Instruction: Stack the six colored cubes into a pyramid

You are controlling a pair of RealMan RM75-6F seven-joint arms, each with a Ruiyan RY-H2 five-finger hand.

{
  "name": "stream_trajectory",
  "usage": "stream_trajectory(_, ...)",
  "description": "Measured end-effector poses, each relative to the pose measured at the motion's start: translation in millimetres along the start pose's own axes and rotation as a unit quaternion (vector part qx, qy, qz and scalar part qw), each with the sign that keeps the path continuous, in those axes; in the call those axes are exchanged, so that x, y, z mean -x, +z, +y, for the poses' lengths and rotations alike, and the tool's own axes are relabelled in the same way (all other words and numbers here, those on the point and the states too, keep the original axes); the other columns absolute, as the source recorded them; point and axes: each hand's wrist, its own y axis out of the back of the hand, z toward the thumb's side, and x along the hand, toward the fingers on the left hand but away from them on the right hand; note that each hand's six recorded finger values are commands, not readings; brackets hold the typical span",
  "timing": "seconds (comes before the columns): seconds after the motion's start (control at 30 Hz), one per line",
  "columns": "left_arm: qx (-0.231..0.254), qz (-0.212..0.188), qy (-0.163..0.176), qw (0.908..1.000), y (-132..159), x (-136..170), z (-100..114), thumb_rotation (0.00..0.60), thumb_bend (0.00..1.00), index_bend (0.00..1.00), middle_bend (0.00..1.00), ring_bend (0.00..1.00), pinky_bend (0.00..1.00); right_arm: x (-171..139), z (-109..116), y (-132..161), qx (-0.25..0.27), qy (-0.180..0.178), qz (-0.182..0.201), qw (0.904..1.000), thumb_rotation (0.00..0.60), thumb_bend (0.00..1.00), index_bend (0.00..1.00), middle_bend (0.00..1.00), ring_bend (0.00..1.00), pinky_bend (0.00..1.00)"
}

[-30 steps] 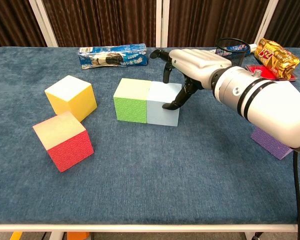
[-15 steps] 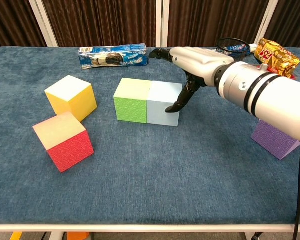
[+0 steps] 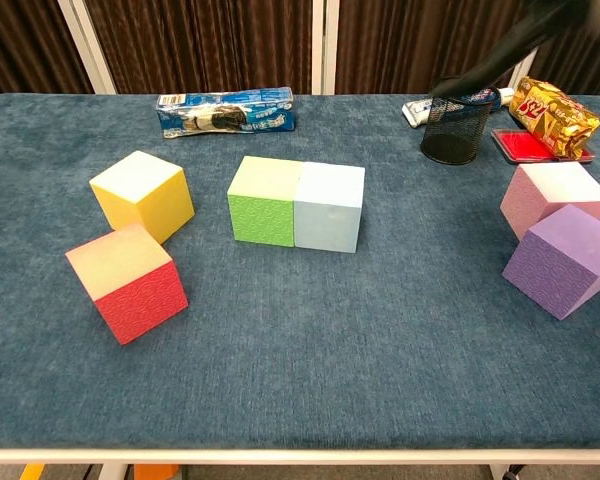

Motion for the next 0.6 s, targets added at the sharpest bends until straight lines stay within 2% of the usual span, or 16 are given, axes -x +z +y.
stream_trajectory(0.1,0.015,-0.01,-0.014,0.9997,25.4,-14.9,-12.5,0.6,0.0,0.12,0.19,0.04,0.07,-16.1,36.2,-24.5,0.009,-0.039,-0.021,0.999,0.6,0.0,0.0,0.03,0.0,0.0)
stream_trajectory(0.2,0.028,-0.011,-0.027,0.9992,46.8,-26.5,-27.3,0.6,0.0,0.12,0.19,0.04,0.07,-27.9,55.9,-42.5,0.024,-0.061,-0.037,0.9972,0.6,0.0,0.0,0.03,0.0,0.0)
stream_trajectory(0.47,0.053,0.029,-0.073,0.9955,87.6,-43.5,-75.6,0.6,0.0,0.11,0.19,0.04,0.06,-59.5,85.1,-92.1,0.062,-0.093,-0.071,0.9912,0.6,0.0,0.0,0.03,0.0,0.0)
stream_trajectory(0.6,0.05,0.046,-0.082,0.9943,108.4,-49.2,-100.3,0.6,0.0,0.11,0.2,0.04,0.06,-69.6,93.1,-111.7,0.066,-0.099,-0.078,0.9898,0.6,0.0,0.0,0.03,0.0,0.0)
